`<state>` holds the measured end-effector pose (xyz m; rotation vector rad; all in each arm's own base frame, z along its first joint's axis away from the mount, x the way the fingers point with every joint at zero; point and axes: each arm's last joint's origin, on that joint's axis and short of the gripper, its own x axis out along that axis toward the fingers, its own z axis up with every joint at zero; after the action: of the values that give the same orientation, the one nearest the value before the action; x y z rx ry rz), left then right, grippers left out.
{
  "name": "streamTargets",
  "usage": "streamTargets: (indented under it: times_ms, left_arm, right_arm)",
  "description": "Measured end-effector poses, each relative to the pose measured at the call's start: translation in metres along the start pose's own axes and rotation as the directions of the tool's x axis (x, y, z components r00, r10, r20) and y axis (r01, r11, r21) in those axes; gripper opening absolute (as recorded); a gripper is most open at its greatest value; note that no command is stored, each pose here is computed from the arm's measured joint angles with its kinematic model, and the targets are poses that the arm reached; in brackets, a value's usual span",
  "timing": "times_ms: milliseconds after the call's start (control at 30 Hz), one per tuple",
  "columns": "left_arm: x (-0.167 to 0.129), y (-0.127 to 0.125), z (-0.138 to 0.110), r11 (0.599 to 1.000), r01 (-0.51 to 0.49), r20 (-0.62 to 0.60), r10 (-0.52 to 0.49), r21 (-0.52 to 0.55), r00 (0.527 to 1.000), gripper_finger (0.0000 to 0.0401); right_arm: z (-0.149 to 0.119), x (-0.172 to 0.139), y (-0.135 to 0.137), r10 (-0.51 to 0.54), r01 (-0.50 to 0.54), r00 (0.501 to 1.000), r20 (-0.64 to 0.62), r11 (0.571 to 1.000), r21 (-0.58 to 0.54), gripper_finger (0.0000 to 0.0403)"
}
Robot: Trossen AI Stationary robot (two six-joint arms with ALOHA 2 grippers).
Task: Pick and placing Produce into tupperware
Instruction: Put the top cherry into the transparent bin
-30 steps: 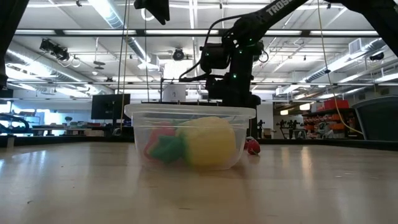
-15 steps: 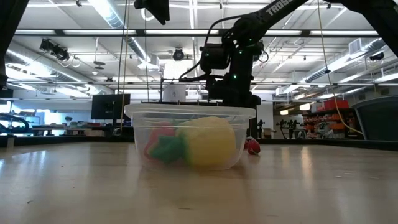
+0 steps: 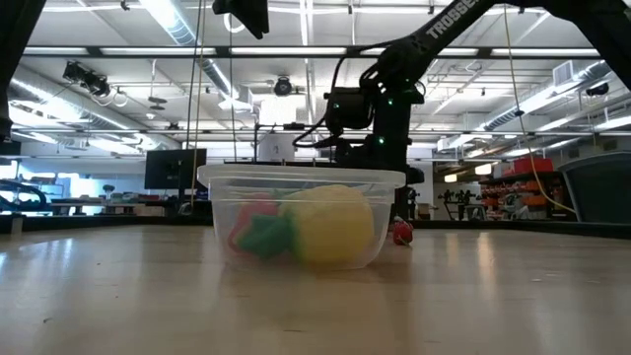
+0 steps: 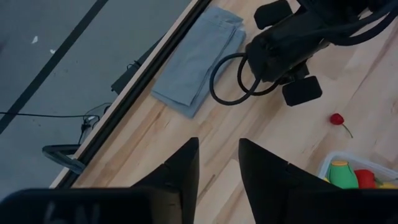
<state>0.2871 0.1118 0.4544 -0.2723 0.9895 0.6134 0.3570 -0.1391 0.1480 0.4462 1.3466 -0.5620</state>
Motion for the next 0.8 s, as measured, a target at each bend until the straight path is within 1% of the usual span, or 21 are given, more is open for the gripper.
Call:
streamTargets:
  times_ms: [133, 267, 400, 600, 667, 733, 800]
  left_arm:
    - [0.000, 0.000, 0.000, 1.000, 0.000, 0.000, 0.000, -0.001, 1.000, 0.0118]
    - [0.000, 0.000, 0.000, 1.000, 0.000, 0.000, 0.000, -0.007, 1.000, 0.0121]
    - [0.000, 0.000, 0.000, 1.000, 0.000, 0.000, 0.000, -0.007, 1.000, 0.0118]
    - [0.000, 0.000, 0.000, 1.000, 0.000, 0.000, 0.000, -0.007, 1.000, 0.0116]
    - [0.000, 0.000, 0.000, 1.000, 0.000, 0.000, 0.000, -0.007, 1.000, 0.0118]
    - [0.000, 0.000, 0.000, 1.000, 0.000, 0.000, 0.000, -0.007, 1.000, 0.0120]
    - [0.000, 0.000, 0.000, 1.000, 0.000, 0.000, 0.000, -0.007, 1.000, 0.0121]
  right_arm:
    - [0.004, 0.000, 0.002, 0.012, -0.012, 0.999, 0.040, 1.000, 0.001, 0.0164]
    - [0.004, 0.000, 0.002, 0.012, -0.012, 0.999, 0.040, 1.000, 0.002, 0.0164]
    - [0.000, 0.000, 0.003, 0.003, -0.003, 1.000, 0.003, 1.000, 0.003, 0.0164]
    - [-0.010, -0.001, 0.006, -0.017, 0.015, 0.997, -0.075, 0.999, -0.029, 0.0164]
    - [-0.010, -0.003, 0.009, -0.016, 0.012, 0.997, -0.070, 0.999, -0.053, 0.0164]
    - [-0.009, -0.005, 0.012, -0.012, 0.008, 0.999, -0.041, 0.996, -0.088, 0.0164]
    - [-0.007, -0.009, 0.015, 0.001, -0.002, 1.000, -0.016, 0.995, -0.098, 0.0164]
